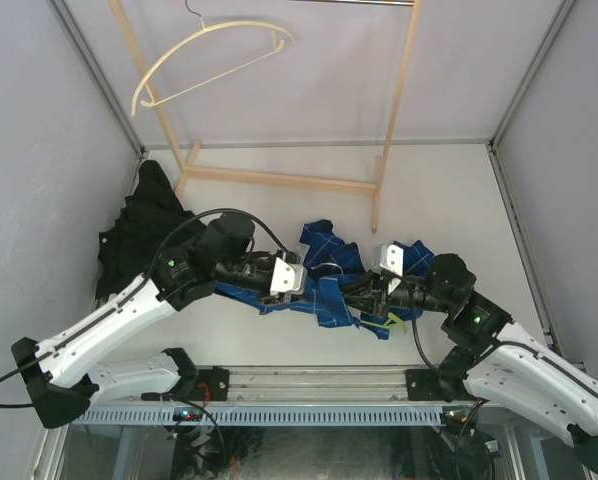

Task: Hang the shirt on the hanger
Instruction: Hang the shirt on the hanger.

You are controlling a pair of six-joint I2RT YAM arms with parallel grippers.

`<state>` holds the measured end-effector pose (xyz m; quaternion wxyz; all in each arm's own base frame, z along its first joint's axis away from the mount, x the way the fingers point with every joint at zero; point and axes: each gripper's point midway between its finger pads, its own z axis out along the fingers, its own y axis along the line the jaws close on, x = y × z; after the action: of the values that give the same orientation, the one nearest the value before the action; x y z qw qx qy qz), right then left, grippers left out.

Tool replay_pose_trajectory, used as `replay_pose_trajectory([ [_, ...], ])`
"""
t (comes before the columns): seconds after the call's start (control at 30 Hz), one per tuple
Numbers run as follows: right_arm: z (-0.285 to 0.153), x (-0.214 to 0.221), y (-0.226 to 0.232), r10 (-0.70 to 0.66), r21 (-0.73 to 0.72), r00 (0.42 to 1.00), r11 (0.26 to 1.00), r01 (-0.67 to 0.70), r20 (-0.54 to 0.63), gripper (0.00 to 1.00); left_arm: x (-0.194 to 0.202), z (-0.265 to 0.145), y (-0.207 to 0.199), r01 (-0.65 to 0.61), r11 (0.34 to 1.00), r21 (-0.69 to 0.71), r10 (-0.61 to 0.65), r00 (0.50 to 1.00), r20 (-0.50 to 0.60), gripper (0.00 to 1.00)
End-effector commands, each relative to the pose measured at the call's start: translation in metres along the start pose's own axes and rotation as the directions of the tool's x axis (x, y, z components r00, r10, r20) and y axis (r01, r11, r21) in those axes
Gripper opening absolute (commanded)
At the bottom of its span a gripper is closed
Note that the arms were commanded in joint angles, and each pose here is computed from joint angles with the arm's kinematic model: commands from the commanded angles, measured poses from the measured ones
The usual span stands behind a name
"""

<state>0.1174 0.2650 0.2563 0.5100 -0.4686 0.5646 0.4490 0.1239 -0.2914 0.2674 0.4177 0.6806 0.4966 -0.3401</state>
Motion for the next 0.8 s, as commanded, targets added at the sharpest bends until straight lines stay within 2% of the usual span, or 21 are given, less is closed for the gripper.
replay_pose_trajectory([
  [0.0, -0.01, -0.055, 0.003, -0.192, 0.019, 0.974, 0.981, 0.191, 0.117, 0.0, -0.016, -0.006, -0.007, -0.01, 0.999, 0.051, 0.01, 1.0, 0.005, 0.46],
  [0.2, -0.013, -0.057, 0.004, -0.224, 0.011, 0.97, 0.975, 0.224, 0.096, 0.0, -0.009, -0.001, -0.019, 0.087, 0.986, 0.142, -0.081, 0.996, -0.046, 0.39],
  [0.47, -0.013, -0.053, 0.008, -0.204, -0.009, 0.976, 0.979, 0.205, 0.072, 0.0, -0.009, -0.001, -0.019, 0.091, 0.984, 0.156, -0.091, 0.996, -0.011, 0.27],
  [0.6, -0.015, -0.054, 0.007, -0.203, 0.005, 0.977, 0.979, 0.203, 0.073, 0.0, -0.01, -0.002, -0.017, 0.088, 0.984, 0.153, -0.091, 0.996, 0.012, 0.18],
  [0.73, -0.013, -0.054, 0.003, -0.191, 0.021, 0.979, 0.982, 0.19, 0.071, 0.0, -0.007, -0.004, -0.009, 0.081, 0.991, 0.106, -0.081, 0.997, 0.0, 0.02],
  [0.77, -0.012, -0.053, 0.001, -0.182, 0.029, 0.981, 0.983, 0.18, 0.068, 0.01, -0.006, -0.006, -0.007, 0.075, 0.993, 0.089, -0.075, 0.997, -0.003, 0.01],
])
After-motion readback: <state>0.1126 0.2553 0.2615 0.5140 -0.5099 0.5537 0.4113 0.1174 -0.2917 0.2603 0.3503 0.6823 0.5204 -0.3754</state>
